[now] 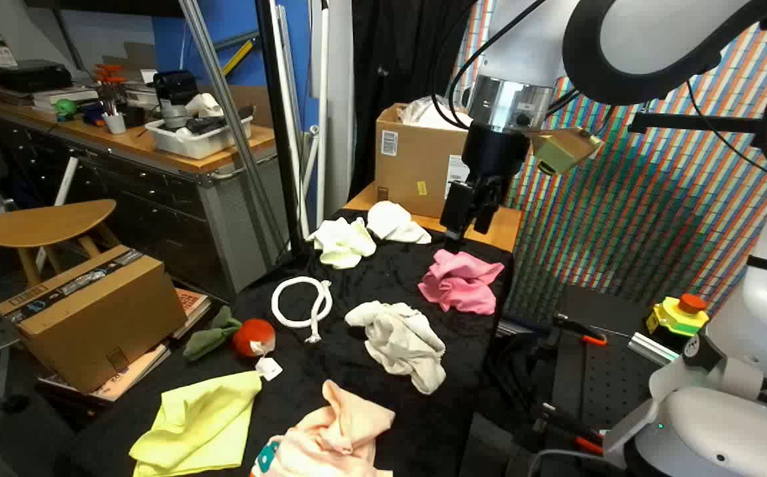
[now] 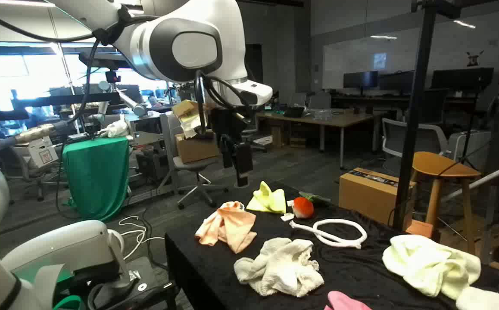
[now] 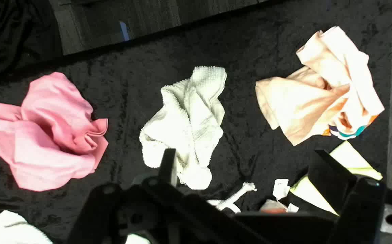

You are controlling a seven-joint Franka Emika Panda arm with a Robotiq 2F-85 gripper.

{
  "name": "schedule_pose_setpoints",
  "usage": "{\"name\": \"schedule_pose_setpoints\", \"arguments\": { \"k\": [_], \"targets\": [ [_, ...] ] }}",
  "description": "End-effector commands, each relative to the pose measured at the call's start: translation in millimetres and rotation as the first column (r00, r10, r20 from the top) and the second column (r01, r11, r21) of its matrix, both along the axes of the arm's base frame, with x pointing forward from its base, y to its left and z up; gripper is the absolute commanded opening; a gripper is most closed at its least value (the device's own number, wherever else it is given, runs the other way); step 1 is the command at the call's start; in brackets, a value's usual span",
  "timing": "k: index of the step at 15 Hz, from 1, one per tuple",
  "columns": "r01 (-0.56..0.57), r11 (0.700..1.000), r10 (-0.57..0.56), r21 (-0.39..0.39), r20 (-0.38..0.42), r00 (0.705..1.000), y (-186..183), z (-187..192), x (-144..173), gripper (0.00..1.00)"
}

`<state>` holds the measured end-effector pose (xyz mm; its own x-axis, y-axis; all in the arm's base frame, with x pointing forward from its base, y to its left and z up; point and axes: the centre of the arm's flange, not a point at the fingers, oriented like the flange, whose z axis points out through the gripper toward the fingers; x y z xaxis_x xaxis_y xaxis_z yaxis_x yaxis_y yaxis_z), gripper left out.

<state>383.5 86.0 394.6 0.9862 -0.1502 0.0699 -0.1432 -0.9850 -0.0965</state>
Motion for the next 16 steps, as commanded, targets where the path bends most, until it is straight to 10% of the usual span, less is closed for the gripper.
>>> {"name": "schedule_pose_setpoints", "arguments": {
  "k": [1, 9, 16],
  "targets": [
    [0.000, 1.000, 0.000, 0.000, 0.003, 1.000, 0.2, 1.1, 0.5, 1.00],
    [-0.026, 0.999, 0.026, -0.042, -0.009, 1.000, -3.8, -30.4, 51.4, 1.00],
    [-0.102, 0.990, 0.098, -0.099, -0.048, 0.994, -0.8, -133.5, 118.9, 1.00]
  ]
}}
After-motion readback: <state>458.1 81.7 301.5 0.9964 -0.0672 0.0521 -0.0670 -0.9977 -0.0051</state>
